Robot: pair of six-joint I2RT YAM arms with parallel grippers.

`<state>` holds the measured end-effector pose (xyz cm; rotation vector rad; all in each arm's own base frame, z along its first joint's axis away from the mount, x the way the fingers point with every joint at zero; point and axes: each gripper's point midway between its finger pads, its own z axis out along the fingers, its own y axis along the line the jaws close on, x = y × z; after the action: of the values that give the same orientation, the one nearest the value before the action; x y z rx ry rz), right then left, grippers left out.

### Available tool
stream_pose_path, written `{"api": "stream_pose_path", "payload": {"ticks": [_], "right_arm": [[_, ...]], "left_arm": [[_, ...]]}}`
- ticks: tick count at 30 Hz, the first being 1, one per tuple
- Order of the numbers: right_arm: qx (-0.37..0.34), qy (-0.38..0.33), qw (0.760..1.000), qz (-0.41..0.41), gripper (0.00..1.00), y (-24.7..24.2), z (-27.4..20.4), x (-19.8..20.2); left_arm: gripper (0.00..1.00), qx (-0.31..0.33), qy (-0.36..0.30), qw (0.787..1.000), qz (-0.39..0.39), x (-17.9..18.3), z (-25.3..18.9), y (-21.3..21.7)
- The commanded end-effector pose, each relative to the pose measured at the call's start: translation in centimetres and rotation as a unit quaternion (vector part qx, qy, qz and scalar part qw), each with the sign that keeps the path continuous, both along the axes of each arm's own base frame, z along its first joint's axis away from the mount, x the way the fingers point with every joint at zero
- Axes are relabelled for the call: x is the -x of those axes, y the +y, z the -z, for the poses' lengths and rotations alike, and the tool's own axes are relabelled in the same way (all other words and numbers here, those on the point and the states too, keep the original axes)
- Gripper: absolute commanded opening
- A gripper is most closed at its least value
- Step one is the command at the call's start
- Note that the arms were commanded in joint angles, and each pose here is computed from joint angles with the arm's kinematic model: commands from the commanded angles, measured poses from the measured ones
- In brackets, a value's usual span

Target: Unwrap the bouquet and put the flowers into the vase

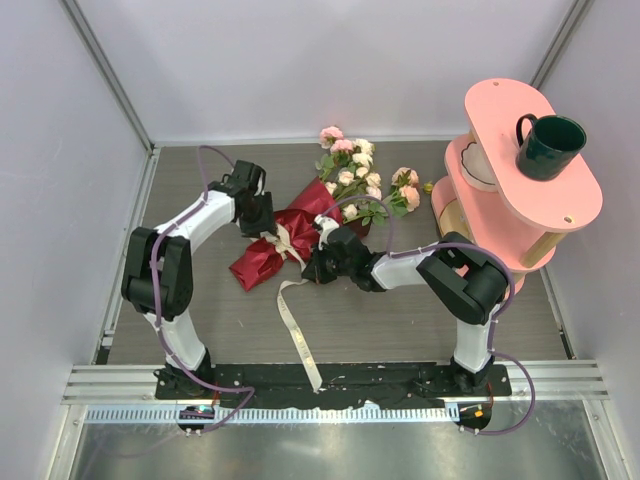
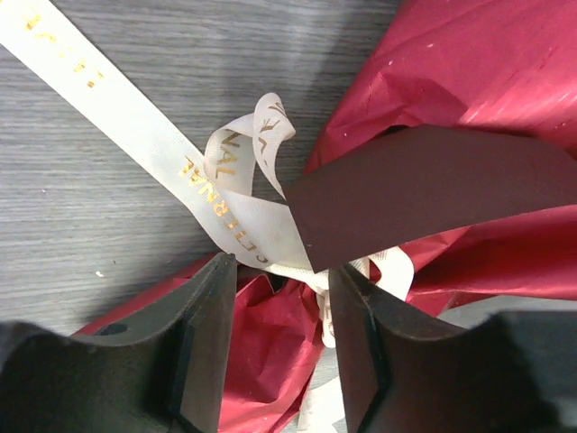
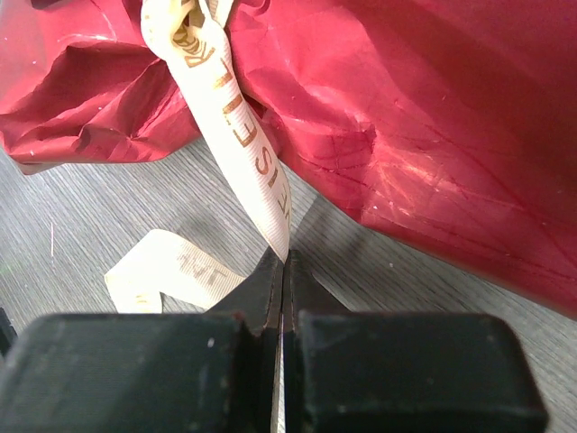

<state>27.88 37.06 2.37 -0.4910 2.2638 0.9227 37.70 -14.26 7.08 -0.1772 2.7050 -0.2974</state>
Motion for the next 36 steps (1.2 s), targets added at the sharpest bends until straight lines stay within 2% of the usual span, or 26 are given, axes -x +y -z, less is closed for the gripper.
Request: {"api": "stream_pose_path", "payload": {"ticks": [1, 4, 6, 7, 9, 17, 22, 26, 30, 32, 36], "right_arm": [[-0.023, -0.019, 1.0, 0.0, 0.01, 0.3, -2.0, -0.3], [-0.022, -0.018, 1.0, -0.002, 0.01, 0.3, -1.9, -0.3], [-0.023, -0.018, 1.0, -0.001, 0.01, 0.3, -2.0, -0.4], [-0.023, -0.017, 1.0, 0.0, 0.01, 0.3, -1.9, -0.4], [-0.023, -0.018, 1.0, 0.0, 0.01, 0.3, -2.0, -0.4], [-0.021, -0.017, 1.0, -0.001, 0.01, 0.3, -1.8, -0.4], [-0.021, -0.017, 1.0, -0.001, 0.01, 0.3, -1.8, -0.4], [-0.021, -0.016, 1.0, -0.001, 0.01, 0.3, -1.8, -0.4], [-0.02, -0.017, 1.0, -0.001, 0.01, 0.3, -1.7, -0.4], [-0.02, -0.016, 1.0, -0.001, 0.01, 0.3, -1.8, -0.4], [-0.021, -0.017, 1.0, -0.001, 0.01, 0.3, -1.8, -0.5]], "left_arm": [[0.51, 0.01, -0.043, 0.999, 0.01, -0.3, -2.4, -0.4], [0.51, 0.009, -0.038, 0.999, 0.012, 0.3, -2.1, -0.3], [0.47, 0.008, -0.031, 0.999, 0.014, 0.4, -1.6, -0.2], [0.4, 0.006, -0.024, 1.0, 0.014, 0.5, -1.2, -0.2], [0.37, 0.012, -0.021, 1.0, 0.018, 0.4, -0.9, -0.6], [0.41, 0.027, -0.023, 0.999, 0.026, -0.2, -0.7, -1.3], [0.39, 0.032, -0.015, 0.999, 0.032, -0.3, -0.2, -1.8], [0.24, 0.03, -0.022, 0.999, 0.033, -0.6, -0.7, -1.9], [0.13, 0.033, -0.05, 0.998, 0.032, -0.8, -2.9, -1.7], [0.0, 0.036, -0.068, 0.997, 0.032, -0.9, -4.4, -1.6], [0.0, 0.027, -0.093, 0.995, 0.016, -0.9, -6.3, -0.9]]}}
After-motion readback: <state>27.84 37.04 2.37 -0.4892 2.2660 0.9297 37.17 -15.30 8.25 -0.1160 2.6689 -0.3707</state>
